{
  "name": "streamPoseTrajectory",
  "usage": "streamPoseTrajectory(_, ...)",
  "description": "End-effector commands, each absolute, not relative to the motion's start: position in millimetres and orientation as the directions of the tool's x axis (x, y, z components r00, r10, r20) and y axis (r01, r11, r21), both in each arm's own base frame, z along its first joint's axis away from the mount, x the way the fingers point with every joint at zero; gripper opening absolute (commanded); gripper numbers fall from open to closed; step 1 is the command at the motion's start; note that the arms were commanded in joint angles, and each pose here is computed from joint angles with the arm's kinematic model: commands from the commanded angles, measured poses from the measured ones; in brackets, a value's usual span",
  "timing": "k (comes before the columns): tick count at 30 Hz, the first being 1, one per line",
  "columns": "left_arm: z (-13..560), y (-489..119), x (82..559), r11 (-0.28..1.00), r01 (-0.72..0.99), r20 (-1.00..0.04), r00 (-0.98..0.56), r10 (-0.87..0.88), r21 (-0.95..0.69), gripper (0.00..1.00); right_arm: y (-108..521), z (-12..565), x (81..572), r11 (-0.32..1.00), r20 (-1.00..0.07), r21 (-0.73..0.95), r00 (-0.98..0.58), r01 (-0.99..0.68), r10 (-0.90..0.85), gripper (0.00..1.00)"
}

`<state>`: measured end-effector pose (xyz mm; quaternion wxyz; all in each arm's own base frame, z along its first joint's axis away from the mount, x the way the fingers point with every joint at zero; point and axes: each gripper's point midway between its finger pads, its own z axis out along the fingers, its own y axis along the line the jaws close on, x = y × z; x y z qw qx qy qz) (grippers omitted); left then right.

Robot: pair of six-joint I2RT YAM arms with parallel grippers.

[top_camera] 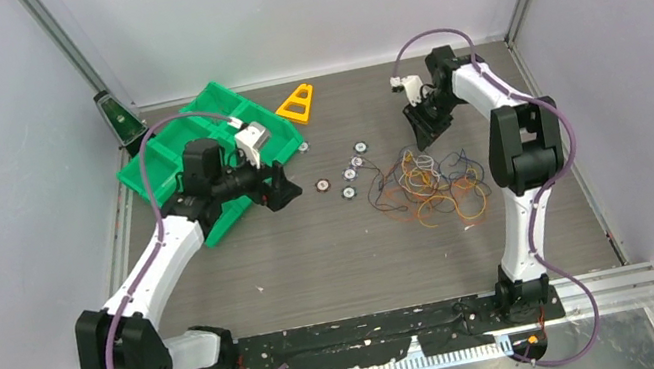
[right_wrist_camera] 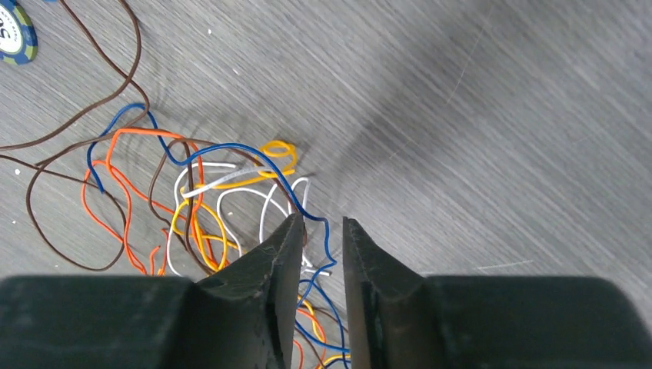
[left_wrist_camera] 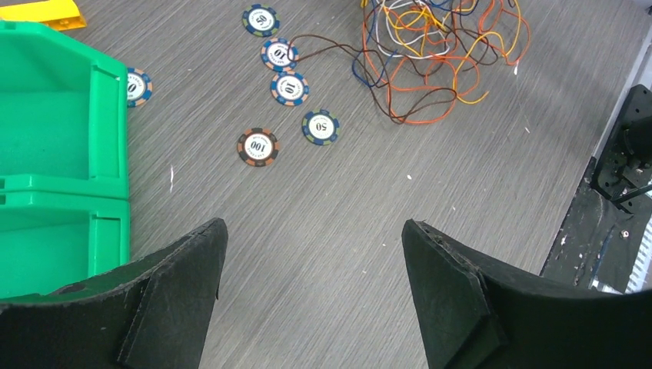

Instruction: Untangle the cables

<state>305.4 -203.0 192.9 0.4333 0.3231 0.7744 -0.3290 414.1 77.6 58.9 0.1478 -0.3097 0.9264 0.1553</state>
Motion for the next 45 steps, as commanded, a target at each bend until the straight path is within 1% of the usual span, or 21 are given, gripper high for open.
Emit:
streamPoseTrajectory(1,210.0,-199.0,308.2,0.592,0.788,-0.904,-0.364,0.225,-0.171,0.86,95.5,71.0,433.0,0.736,-0.446,0.200,-0.729,-0.647,-0.519,0.27)
streamPoseTrajectory(2,210.3,-198.0,308.2,0.595,0.787,-0.903,-0.363,0.229,-0.166,0.86,98.2,70.4,429.5,0.725,-0.440,0.216,-0.728,-0.654,-0.525,0.26)
streamPoseTrajectory(4,212.9,-196.5,309.3,0.598,0.788,-0.907,-0.349,0.237,-0.147,0.87,105.3,74.3,421.2,0.693,-0.440,0.264,-0.723,-0.671,-0.533,0.16)
streamPoseTrajectory(5,215.2,-196.2,309.2,0.595,0.792,-0.910,-0.337,0.241,-0.136,0.87,110.6,79.7,419.7,0.673,-0.454,0.288,-0.716,-0.682,-0.531,0.09)
streamPoseTrajectory(8,222.4,-193.5,311.9,0.595,0.800,-0.921,-0.288,0.262,-0.081,0.88,114.8,95.2,408.1,0.636,-0.462,0.316,-0.700,-0.704,-0.545,0.06)
streamPoseTrajectory(10,227.0,-190.9,316.0,0.601,0.798,-0.925,-0.259,0.278,-0.043,0.89,111.9,99.0,406.8,0.644,-0.464,0.296,-0.695,-0.706,-0.549,0.11)
streamPoseTrajectory(11,228.7,-190.2,317.9,0.604,0.796,-0.926,-0.253,0.281,-0.034,0.89,107.6,97.8,413.1,0.660,-0.469,0.257,-0.688,-0.706,-0.554,0.22)
streamPoseTrajectory(12,230.3,-190.1,319.6,0.606,0.795,-0.926,-0.250,0.283,-0.030,0.89,100.7,91.9,413.4,0.686,-0.449,0.227,-0.699,-0.691,-0.556,0.30)
streamPoseTrajectory(14,235.0,-190.9,321.7,0.605,0.796,-0.928,-0.244,0.281,-0.026,0.89,95.4,81.6,420.1,0.706,-0.438,0.186,-0.701,-0.683,-0.563,0.35)
streamPoseTrajectory(17,242.0,-192.0,322.7,0.601,0.799,-0.931,-0.237,0.279,-0.023,0.89,96.3,64.6,424.6,0.715,-0.411,0.184,-0.713,-0.675,-0.567,0.36)
streamPoseTrajectory(18,242.8,-191.5,322.7,0.601,0.799,-0.930,-0.235,0.281,-0.020,0.89,96.4,61.8,425.7,0.717,-0.409,0.182,-0.715,-0.673,-0.567,0.35)
streamPoseTrajectory(19,243.5,-191.0,321.9,0.600,0.800,-0.930,-0.233,0.285,-0.017,0.89,97.8,57.7,428.6,0.718,-0.412,0.179,-0.714,-0.672,-0.566,0.31)
streamPoseTrajectory(20,244.1,-190.3,321.0,0.599,0.800,-0.929,-0.231,0.289,-0.013,0.89,97.7,56.8,430.4,0.721,-0.413,0.174,-0.714,-0.671,-0.565,0.23)
streamPoseTrajectory(22,243.9,-188.5,319.0,0.598,0.801,-0.928,-0.224,0.299,-0.001,0.89,99.4,58.1,435.6,0.727,-0.428,0.168,-0.713,-0.666,-0.555,0.15)
streamPoseTrajectory(24,243.5,-188.0,315.8,0.596,0.803,-0.929,-0.220,0.299,0.001,0.89,103.1,63.8,435.3,0.720,-0.445,0.180,-0.708,-0.670,-0.548,0.12)
streamPoseTrajectory(25,242.9,-187.8,315.0,0.595,0.803,-0.928,-0.221,0.298,0.000,0.89,106.7,70.0,434.5,0.711,-0.462,0.190,-0.701,-0.677,-0.543,0.13)
streamPoseTrajectory(27,243.4,-187.3,313.2,0.597,0.802,-0.929,-0.222,0.295,-0.002,0.91,110.6,74.6,431.5,0.701,-0.471,0.204,-0.696,-0.683,-0.542,0.31)
streamPoseTrajectory(29,244.3,-185.5,312.9,0.606,0.795,-0.930,-0.221,0.294,0.003,0.92,113.1,72.6,428.3,0.694,-0.461,0.207,-0.694,-0.690,-0.552,0.35)
streamPoseTrajectory(37,240.0,-176.8,301.5,0.605,0.794,-0.924,-0.192,0.332,0.052,0.94,122.0,54.6,431.8,0.698,-0.457,0.209,-0.700,-0.685,-0.549,0.38)
streamPoseTrajectory(43,237.3,-173.6,298.1,0.615,0.786,-0.922,-0.197,0.334,0.054,0.99,125.9,39.5,442.3,0.709,-0.447,0.173,-0.696,-0.684,-0.562,0.39)
streamPoseTrajectory(45,238.0,-172.7,299.0,0.621,0.782,-0.922,-0.198,0.334,0.057,1.00,124.7,38.6,445.5,0.714,-0.451,0.157,-0.693,-0.683,-0.563,0.37)
